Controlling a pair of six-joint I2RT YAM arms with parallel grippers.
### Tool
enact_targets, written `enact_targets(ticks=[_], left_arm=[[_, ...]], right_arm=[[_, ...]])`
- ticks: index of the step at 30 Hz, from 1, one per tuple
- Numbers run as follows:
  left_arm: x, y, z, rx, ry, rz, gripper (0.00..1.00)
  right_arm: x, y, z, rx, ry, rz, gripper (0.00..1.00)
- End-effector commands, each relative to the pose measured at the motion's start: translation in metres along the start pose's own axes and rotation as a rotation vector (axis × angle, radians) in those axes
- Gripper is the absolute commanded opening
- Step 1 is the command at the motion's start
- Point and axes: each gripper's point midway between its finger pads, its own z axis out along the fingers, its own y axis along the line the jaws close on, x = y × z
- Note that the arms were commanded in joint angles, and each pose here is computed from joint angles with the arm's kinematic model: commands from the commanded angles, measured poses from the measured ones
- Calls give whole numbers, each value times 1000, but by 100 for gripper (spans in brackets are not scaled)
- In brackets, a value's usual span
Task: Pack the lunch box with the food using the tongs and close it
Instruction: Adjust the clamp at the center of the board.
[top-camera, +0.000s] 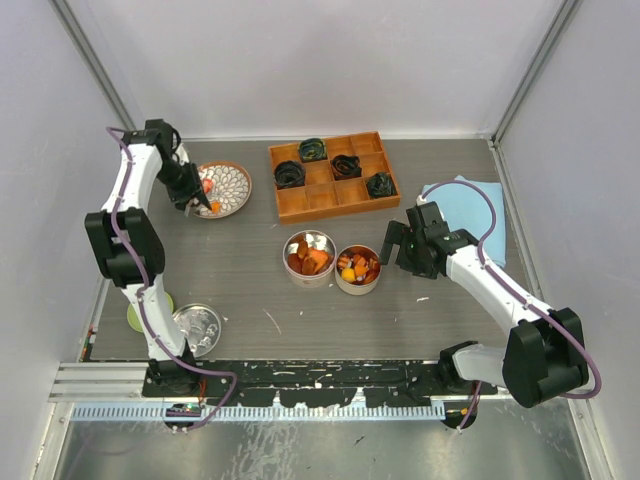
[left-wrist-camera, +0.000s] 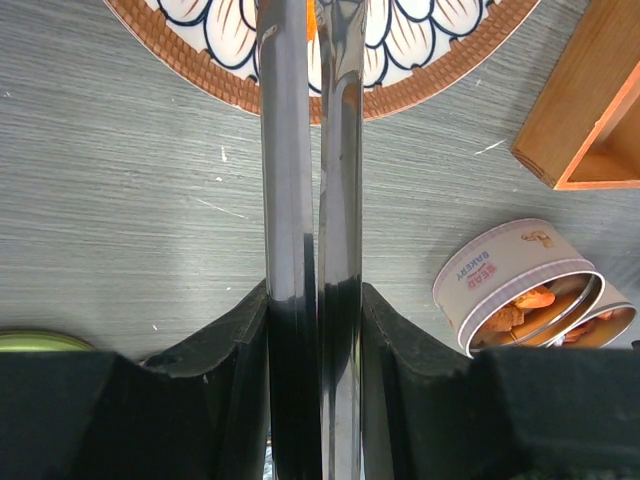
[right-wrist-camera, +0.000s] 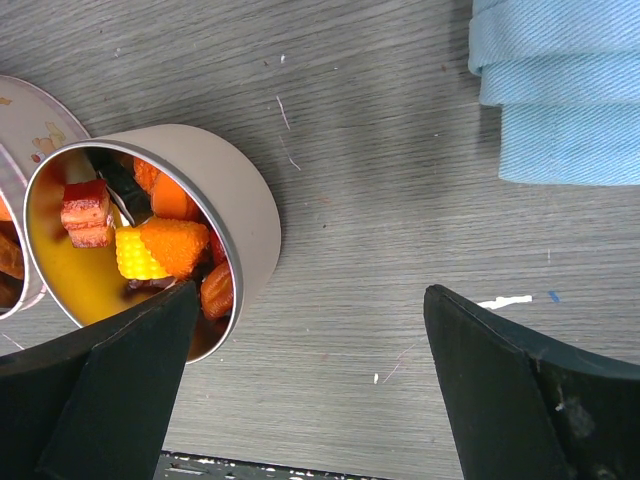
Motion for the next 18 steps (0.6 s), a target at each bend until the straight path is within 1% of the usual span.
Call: enact_targets(ticks=[1,4,7,9,13,16,18], left_arm=[[-8,2,4,5,-18,-6,34],[-8,3,8,-4,-12,-19,33],[-5,-4,0,27,-13,-27,28],[-9,-16,-18,85,-88,-21,30],[1,-31,-52,159,-164,-8,30],[25,-47,-64,229,-187,4,32],[55,-52,-55,233,-153,10,32]], right_arm=[[-11,7,-3,-31,-42,6,100],[-11,7,-3,-32,-40,3,100],[-12,7,-4,-31,-43,2,100],[-14,7,-5,-26,-51,3,100],[-16,10,-7,-36,-52,2,100],[-17,12,-7,-43,-50,7,100],[-16,12,-6,-44,-47,7,100]])
